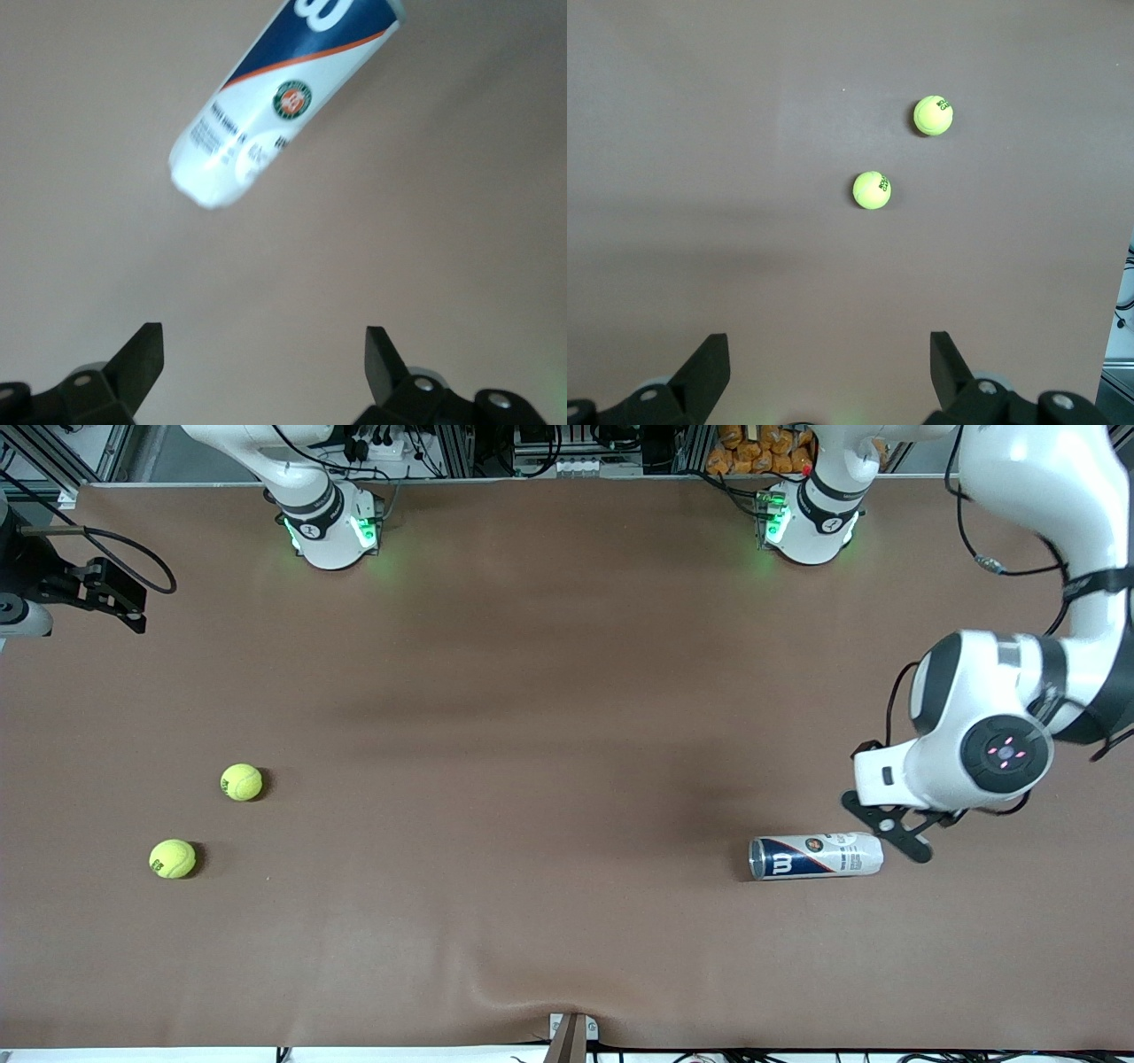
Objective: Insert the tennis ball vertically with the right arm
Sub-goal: 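Lower the left gripper and grasp the ball can around its body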
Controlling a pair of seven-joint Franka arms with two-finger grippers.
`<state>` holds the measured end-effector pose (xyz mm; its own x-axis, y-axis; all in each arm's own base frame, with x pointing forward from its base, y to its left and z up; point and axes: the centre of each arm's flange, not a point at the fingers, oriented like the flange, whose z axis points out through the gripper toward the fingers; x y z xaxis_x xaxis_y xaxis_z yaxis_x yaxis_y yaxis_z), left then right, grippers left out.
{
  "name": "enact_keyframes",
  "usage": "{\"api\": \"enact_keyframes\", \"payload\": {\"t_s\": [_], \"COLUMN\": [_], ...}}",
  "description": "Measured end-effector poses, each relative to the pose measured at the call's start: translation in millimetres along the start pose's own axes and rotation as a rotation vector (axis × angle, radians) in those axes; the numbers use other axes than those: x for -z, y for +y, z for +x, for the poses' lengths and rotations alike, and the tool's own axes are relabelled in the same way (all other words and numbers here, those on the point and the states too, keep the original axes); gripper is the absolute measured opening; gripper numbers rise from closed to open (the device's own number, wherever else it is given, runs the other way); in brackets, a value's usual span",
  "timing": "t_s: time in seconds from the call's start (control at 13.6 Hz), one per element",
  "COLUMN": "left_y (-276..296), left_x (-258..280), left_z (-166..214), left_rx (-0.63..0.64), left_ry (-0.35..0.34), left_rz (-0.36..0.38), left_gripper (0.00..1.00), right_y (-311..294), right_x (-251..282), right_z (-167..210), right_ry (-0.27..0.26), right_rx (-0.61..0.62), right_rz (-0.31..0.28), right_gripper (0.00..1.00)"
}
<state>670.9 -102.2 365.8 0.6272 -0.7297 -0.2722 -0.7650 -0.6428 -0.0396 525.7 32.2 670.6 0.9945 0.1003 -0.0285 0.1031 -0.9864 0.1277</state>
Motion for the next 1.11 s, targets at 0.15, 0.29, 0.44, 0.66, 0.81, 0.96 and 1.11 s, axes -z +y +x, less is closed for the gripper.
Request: {"api": "enact_keyframes", "payload": {"t_s": [0.15,0.29,0.44,0.66,0.81,0.96,1.11], "left_y": [-3,0,8,21,23,23,23], "left_x": [-30,-50,-55,-62,-78,-97,-111], "left_z": [16,32,46,66,75,79,84], "left_rx": [-0.138,-0.233,-0.292,-0.362,-0.394,-0.412,-0.431], "left_ry": [-0.008,-0.031,-0.048,-0.050,-0.057,-0.080,-0.089], "left_rz": [0.027,0.066,0.122,0.183,0.204,0.205,0.221], "left_gripper": [1.00,1.00,1.00,1.00,1.00,1.00,1.00], "right_y": [-1,-2,-3,-3,-4,-4,3], "right_x": [0,-1,-1,-1,-1,-1,-5], "right_z": [0,-1,-2,-1,-1,-1,1], "right_ry": [-0.004,-0.012,-0.014,-0.014,-0.012,-0.012,-0.021], "right_rx": [0.002,0.005,0.006,0.008,0.010,0.009,0.010], "right_rz": [0.000,0.000,0.000,0.000,0.000,0.000,0.001], "right_gripper": [1.00,1.00,1.00,1.00,1.00,1.00,1.00]}}
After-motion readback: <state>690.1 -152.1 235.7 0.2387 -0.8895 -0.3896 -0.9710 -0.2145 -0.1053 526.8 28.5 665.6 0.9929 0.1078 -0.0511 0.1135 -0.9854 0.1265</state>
